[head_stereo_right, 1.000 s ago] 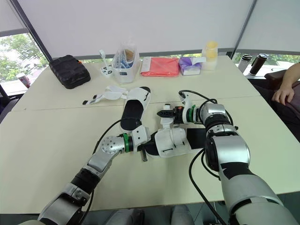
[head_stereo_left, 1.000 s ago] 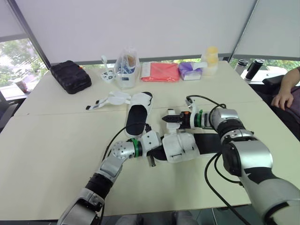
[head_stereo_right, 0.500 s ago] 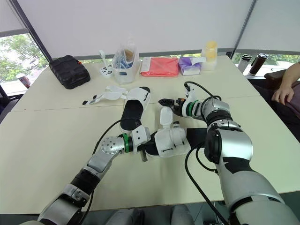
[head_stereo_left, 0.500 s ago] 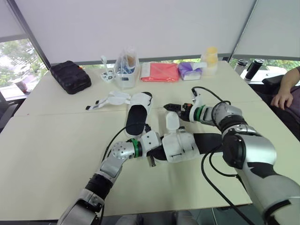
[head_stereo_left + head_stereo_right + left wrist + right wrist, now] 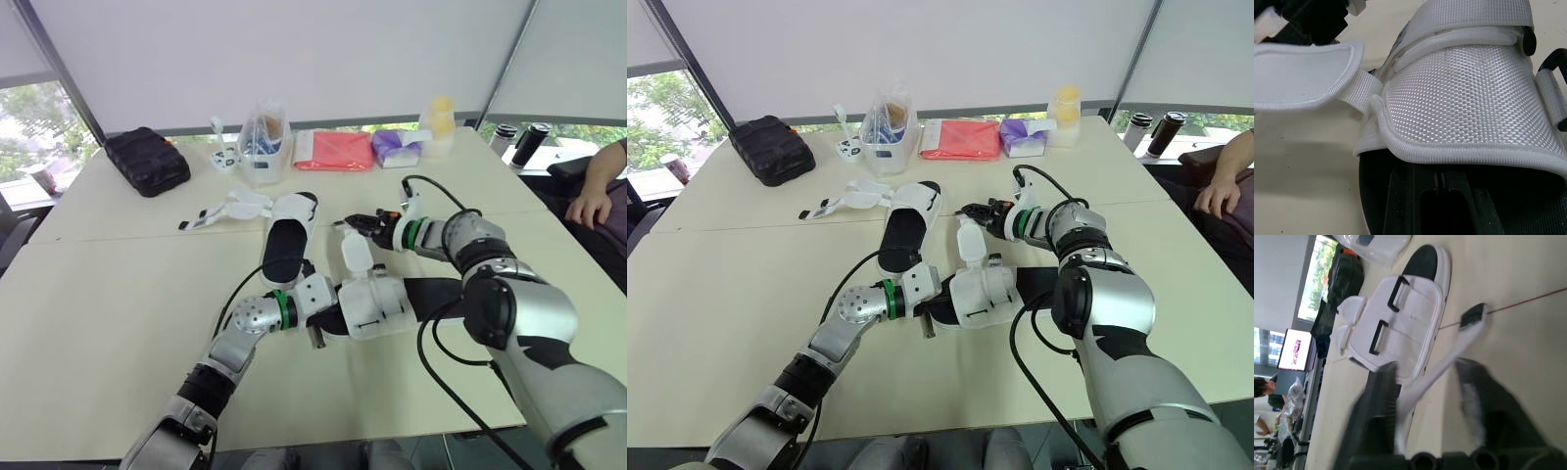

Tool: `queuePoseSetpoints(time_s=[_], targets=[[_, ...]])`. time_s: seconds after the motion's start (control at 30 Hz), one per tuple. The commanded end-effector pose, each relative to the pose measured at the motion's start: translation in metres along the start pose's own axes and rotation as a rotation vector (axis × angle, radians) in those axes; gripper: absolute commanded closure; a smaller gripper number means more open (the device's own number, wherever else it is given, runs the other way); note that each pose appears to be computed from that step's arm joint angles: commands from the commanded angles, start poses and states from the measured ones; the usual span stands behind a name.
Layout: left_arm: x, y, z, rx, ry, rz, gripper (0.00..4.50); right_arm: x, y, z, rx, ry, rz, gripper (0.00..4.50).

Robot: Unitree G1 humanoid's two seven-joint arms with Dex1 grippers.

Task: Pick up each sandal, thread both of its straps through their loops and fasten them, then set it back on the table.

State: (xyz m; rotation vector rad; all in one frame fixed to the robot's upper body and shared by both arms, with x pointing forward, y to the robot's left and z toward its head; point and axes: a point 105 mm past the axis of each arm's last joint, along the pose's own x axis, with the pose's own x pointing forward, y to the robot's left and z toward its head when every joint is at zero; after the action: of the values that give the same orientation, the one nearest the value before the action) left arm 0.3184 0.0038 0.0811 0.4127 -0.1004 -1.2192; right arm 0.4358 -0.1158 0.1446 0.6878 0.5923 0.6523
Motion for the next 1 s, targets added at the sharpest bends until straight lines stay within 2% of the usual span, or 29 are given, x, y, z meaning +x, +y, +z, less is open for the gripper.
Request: queuePoseSetpoints(time_s=[0.03, 0.3, 0.43, 0.53, 0.73, 0.87, 1.0], targets=[[0.004, -0.017, -0.023, -0.035, 0.083, -0.044, 4.5, 0.0, 0.012, 0.011, -0.05, -0.007, 0.016, 3.92], [0.005, -0.018, -0.022, -0.037, 0.079, -0.036, 4.5, -0.002, 0.018, 0.017, -0.062, -0.018, 0.048, 3.92], [0.006, -0.018, -0.022, -0.033, 0.076, -0.039, 4.5, -0.004, 0.024, 0.019, -0.13, 0.002, 0.076, 3.92], [0.007, -0.019, -0.022, -0.033, 0.075, -0.039, 4.5, -0.006, 0.026, 0.023, -0.223, 0.016, 0.072, 3.18], [0.007, -0.017, -0.022, -0.035, 0.075, -0.036, 4.5, -0.015, 0.029, 0.034, -0.37, 0.082, 0.011, 0.24], [0.008, -0.016, -0.022, -0.031, 0.077, -0.038, 4.5, -0.026, 0.022, 0.034, -0.472, 0.163, -0.018, 0.24], [0.008, -0.015, -0.023, -0.03, 0.077, -0.038, 4.5, -0.033, 0.03, 0.023, -0.423, 0.252, 0.09, 0.24]])
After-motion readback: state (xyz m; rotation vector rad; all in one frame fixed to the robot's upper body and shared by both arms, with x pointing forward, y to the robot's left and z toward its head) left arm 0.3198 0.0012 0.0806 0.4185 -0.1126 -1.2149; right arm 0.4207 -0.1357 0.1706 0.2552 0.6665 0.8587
